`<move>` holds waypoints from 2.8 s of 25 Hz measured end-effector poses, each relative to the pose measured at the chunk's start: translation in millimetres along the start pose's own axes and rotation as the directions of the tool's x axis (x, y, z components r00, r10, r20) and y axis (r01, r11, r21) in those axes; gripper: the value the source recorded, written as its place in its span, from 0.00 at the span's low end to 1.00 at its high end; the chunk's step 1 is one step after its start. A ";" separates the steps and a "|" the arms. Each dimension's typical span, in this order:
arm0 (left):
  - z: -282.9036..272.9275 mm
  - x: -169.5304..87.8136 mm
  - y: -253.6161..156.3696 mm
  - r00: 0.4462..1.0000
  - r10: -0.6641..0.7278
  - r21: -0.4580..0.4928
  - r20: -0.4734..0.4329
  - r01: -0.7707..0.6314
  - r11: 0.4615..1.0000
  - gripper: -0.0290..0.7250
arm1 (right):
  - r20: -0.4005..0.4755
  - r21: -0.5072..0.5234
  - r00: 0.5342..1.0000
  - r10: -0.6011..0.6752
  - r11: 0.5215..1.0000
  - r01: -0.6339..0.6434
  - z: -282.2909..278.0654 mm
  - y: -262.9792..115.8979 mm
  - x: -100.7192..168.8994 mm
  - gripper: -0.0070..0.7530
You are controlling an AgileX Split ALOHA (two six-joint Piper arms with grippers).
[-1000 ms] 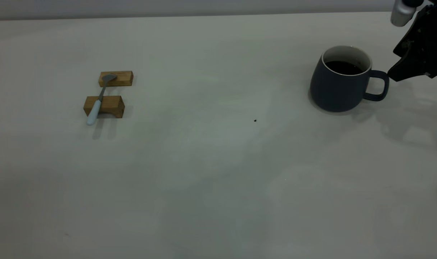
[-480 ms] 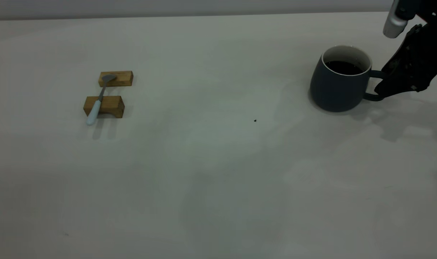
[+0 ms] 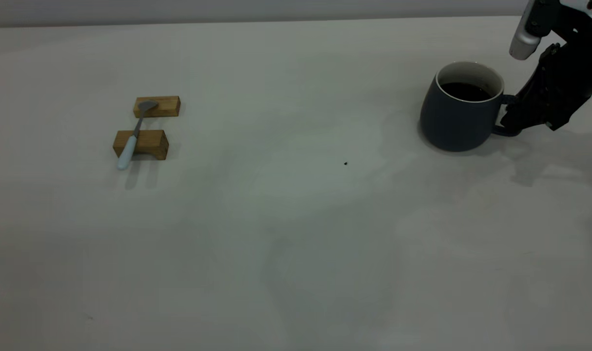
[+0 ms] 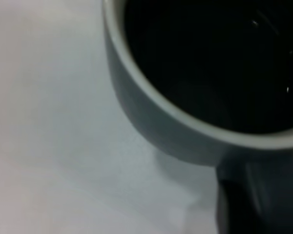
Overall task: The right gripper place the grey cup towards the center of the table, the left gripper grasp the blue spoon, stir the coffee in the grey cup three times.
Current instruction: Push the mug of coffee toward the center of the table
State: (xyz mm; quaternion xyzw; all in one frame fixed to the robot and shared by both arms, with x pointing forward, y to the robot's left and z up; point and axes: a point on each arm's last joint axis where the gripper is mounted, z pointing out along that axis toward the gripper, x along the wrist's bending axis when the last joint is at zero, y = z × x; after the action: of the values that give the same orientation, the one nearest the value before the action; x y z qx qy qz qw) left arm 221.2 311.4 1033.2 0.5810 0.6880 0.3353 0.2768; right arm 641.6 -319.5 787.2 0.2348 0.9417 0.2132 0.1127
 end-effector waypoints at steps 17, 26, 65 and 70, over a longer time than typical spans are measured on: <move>0.0 0.0 0.0 1.000 0.000 0.000 0.000 0.000 1.000 0.51 | 0.011 -0.042 0.989 -0.146 0.988 0.147 14.0 55.7 5.9 0.23; 0.0 0.0 0.0 1.000 0.000 0.000 0.000 0.000 1.000 0.51 | -0.055 -0.095 0.978 -0.202 0.976 0.196 34.9 97.2 40.4 0.23; 0.0 0.0 0.0 1.000 0.000 0.000 0.000 0.000 1.000 0.51 | -0.107 -0.188 0.963 -0.246 0.956 0.224 81.6 156.7 85.8 0.29; 0.0 0.0 0.0 1.000 0.000 0.000 0.000 0.000 1.000 0.51 | -0.111 -0.184 0.964 -0.241 0.958 0.218 83.7 155.0 86.5 0.52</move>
State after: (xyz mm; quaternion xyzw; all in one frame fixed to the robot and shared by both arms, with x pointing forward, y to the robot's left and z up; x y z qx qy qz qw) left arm 221.2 311.4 1033.2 0.5811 0.6880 0.3353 0.2768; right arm 654.1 -124.1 774.0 0.0985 0.9462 0.2936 0.0937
